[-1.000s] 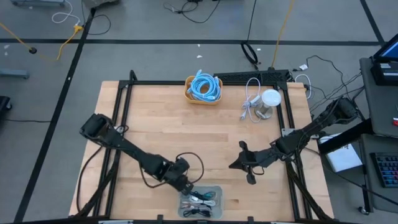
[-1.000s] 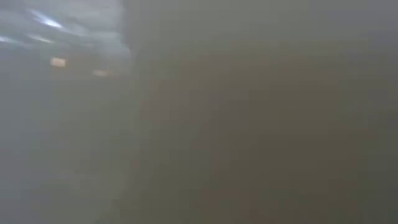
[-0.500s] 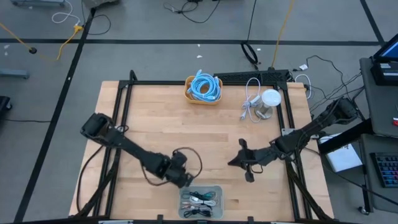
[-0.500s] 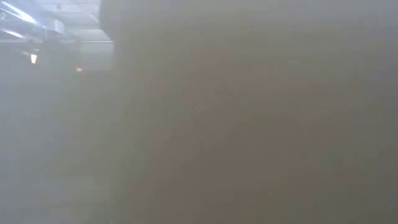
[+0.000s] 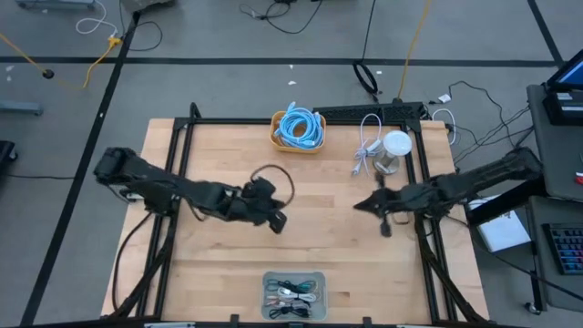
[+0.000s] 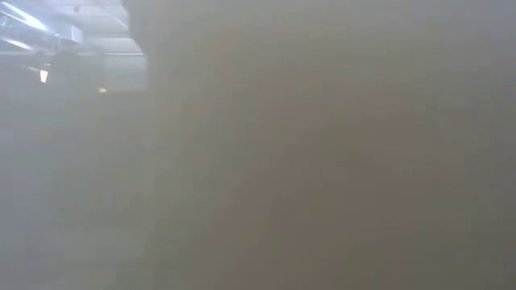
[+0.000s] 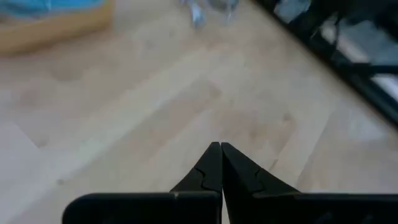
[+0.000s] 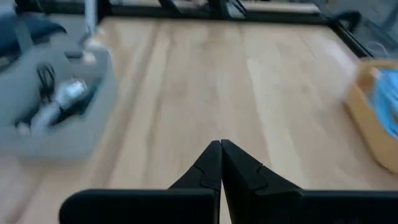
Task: Pick & Place USB Port
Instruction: Return to Home Position
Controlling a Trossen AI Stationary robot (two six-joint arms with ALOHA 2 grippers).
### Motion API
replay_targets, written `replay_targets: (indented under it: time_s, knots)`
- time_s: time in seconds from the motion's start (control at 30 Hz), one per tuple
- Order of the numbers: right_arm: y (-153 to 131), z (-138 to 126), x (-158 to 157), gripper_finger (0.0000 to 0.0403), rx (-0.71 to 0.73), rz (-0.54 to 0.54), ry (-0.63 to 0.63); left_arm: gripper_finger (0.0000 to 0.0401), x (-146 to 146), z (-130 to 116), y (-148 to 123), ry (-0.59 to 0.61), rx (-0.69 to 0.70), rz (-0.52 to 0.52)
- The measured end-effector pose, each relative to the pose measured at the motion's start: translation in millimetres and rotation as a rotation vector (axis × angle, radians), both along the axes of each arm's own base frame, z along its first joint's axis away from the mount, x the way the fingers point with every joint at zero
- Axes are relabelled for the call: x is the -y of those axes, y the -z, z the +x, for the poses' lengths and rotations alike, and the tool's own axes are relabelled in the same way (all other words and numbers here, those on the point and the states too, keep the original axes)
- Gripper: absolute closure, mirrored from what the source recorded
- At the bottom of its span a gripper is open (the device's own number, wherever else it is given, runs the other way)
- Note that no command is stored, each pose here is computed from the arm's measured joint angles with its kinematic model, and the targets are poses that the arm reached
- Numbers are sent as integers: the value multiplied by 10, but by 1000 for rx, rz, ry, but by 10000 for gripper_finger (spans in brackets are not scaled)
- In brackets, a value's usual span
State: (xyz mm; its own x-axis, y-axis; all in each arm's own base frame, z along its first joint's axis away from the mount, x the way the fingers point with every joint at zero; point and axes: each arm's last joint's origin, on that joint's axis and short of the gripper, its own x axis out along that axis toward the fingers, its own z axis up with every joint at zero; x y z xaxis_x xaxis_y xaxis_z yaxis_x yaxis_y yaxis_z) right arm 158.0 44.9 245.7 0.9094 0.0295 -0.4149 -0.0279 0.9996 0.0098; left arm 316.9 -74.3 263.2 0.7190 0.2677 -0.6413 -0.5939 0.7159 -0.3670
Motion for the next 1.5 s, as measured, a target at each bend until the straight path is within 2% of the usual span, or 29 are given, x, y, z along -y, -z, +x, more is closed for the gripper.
replay_targets:
  time_s: [0.13, 0.23, 0.33, 0.47, 0.7, 0.9, 1.03, 1.2, 1.33, 1.4, 1.5]
  knots:
    - [-35, -352, 152, 403, -3, 5, 26, 401, -35, -122, -226, 1, 69, 29]
    - [20, -497, 193, 403, 73, 59, 16, 401, -28, -161, -266, 19, 71, 42]
    - [197, -586, 209, 403, 99, 120, -1, 401, -14, -162, -271, 27, 75, 43]
    - [483, -636, 209, 403, 122, 189, -33, 401, 1, -164, -273, 35, 75, 48]
    - [722, -629, 190, 403, 249, 241, -98, 401, 30, -154, -289, 84, 84, 73]
    - [810, -640, 170, 403, 212, 257, -167, 401, 120, -170, -290, 234, 51, 146]
    - [848, -648, 172, 403, 173, 249, -165, 401, 130, -276, -353, 326, 17, 197]
    - [865, -648, 172, 403, 155, 248, -163, 401, 44, -582, -533, 313, -24, 211]
    - [877, -646, 171, 403, 145, 246, -162, 401, 35, -934, -683, 293, -47, 221]
    - [877, -647, 172, 403, 145, 245, -161, 401, 30, -1114, -677, 281, -57, 219]
    - [882, -647, 172, 403, 142, 246, -160, 401, 28, -1347, -524, 255, -21, 177]
